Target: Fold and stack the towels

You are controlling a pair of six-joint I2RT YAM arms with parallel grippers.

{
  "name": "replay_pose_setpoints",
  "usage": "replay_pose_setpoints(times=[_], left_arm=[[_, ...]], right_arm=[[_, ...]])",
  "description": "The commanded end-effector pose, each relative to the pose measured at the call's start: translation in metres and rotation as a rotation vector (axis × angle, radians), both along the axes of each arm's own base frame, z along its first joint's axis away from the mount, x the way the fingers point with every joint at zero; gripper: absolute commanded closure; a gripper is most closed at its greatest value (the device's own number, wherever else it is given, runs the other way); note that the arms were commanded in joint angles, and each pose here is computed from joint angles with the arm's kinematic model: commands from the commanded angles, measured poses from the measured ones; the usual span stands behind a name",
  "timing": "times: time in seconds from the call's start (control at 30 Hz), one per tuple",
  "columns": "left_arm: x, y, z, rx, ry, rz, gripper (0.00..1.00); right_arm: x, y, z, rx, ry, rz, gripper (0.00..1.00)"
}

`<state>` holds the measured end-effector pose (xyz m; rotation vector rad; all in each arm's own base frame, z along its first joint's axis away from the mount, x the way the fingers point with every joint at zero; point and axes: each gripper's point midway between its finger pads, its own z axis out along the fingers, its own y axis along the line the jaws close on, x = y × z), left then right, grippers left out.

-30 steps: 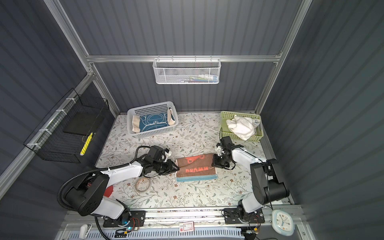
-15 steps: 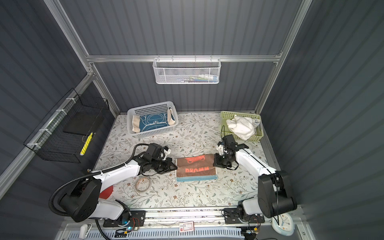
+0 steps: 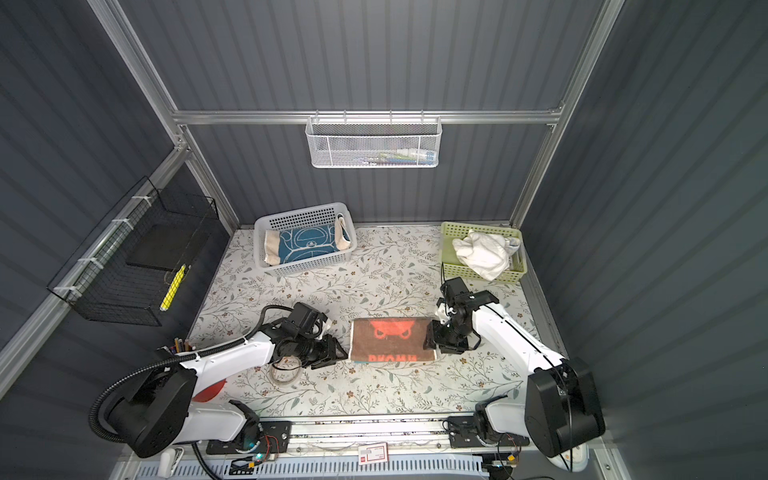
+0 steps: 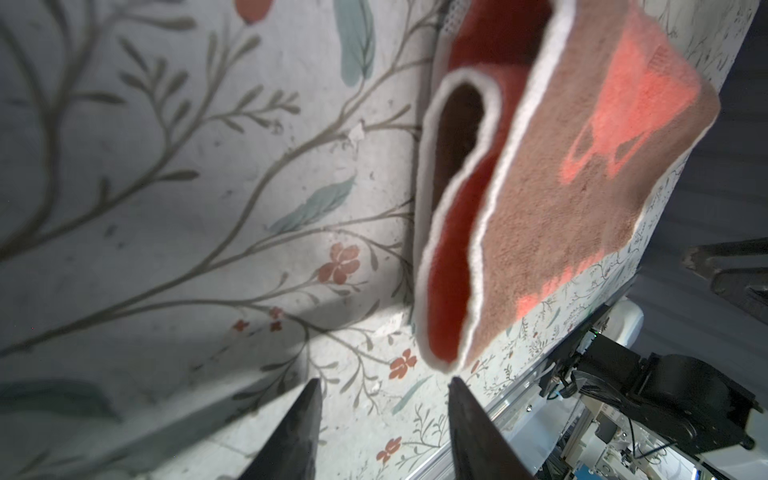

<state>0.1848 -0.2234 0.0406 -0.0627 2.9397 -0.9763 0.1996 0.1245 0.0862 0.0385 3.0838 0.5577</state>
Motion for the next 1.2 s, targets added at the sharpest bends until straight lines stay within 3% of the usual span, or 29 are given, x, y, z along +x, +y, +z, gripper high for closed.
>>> replay_pose_setpoints(times=[0.0,0.33,0.57,0.7,0.97,1.17], left_arm=[[0.015,-0.001,0.014,0.013,-0.051,0.018,0.47],[0.045,-0.039,0.002,-0.100,-0.002,0.028,0.45],[0.054,-0.052,-0.011,-0.179,0.039,0.095,0.48],[0.063,-0.061,-0.012,-0.200,0.037,0.092,0.57],[0.084,-0.077,-0.012,-0.154,0.049,0.023,0.96],[0.127,-0.079,0.023,-0.086,-0.026,-0.048,1.00]], right_arm=[[0.010,-0.009,0.005,-0.070,-0.015,-0.012,0.43],[0.042,0.029,-0.021,-0.013,-0.005,0.075,0.47],[0.027,0.052,-0.052,0.036,0.090,0.116,0.55],[0.032,0.052,-0.051,0.031,0.061,0.126,0.57],[0.063,0.047,-0.014,-0.012,-0.108,0.152,0.52],[0.085,0.048,0.015,0.025,-0.214,0.138,0.52]])
